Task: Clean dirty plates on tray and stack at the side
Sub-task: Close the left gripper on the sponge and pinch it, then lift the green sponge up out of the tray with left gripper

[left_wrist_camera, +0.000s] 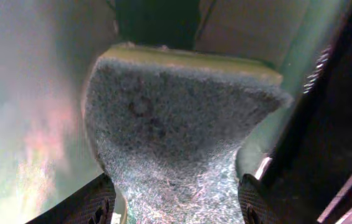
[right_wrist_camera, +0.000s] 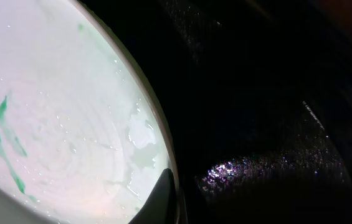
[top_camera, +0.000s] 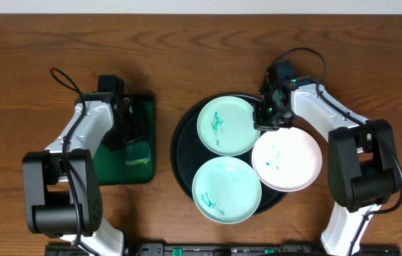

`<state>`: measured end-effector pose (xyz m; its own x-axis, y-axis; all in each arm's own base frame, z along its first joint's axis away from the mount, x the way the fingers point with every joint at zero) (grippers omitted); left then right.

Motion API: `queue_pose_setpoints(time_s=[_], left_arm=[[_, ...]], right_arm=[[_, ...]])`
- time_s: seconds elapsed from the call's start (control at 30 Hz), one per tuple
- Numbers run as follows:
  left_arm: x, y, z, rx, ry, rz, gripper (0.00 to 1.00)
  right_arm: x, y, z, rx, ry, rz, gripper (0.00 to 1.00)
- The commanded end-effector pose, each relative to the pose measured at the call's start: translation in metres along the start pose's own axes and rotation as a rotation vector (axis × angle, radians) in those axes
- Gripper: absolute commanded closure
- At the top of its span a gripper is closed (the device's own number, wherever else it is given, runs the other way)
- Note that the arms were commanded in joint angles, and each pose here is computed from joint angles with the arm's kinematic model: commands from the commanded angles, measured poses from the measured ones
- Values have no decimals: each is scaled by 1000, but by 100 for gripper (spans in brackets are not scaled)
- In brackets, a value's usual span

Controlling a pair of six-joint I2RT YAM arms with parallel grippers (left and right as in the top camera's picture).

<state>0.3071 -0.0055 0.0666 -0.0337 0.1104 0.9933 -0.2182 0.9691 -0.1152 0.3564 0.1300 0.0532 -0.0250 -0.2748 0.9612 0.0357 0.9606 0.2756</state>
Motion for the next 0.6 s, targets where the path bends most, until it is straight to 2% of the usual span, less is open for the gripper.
queue_pose_setpoints(time_s=[0.0,0.1,0.13,0.23,0.33,0.37,0.57], left_arm=[[-8,7,9,3,35,-38,36],[-10,9,11,4,40,-49,38],[-10,9,11,6,39,-53,42],[-10,9,9,7,28,-54,63],[-10,9,8,15,23,-53,90],[-10,9,8,19,22,-53,93],[-7,9,6,21,14,-55,93]], right_arm=[[-7,-7,3,10,25,26,99],[-7,-6,2,11,19,24,99],[-7,-6,2,11,17,23,99],[-7,-6,2,12,18,24,99],[-7,-6,2,11,18,24,99],[-7,-6,2,11,18,24,99],[-7,-6,2,11,18,24,99]])
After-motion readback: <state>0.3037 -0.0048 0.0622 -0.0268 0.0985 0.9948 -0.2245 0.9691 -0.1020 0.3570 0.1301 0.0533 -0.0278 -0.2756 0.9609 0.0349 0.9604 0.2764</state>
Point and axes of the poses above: each gripper's point midway between its finger pads, its own x axis back along the fingers, its own y axis along the line the jaws close on, z = x × y, the point moved 5 cm from there along x, back along the fingers, and after that the axes turned 3 degrees about -x, right-handed, at the moved point
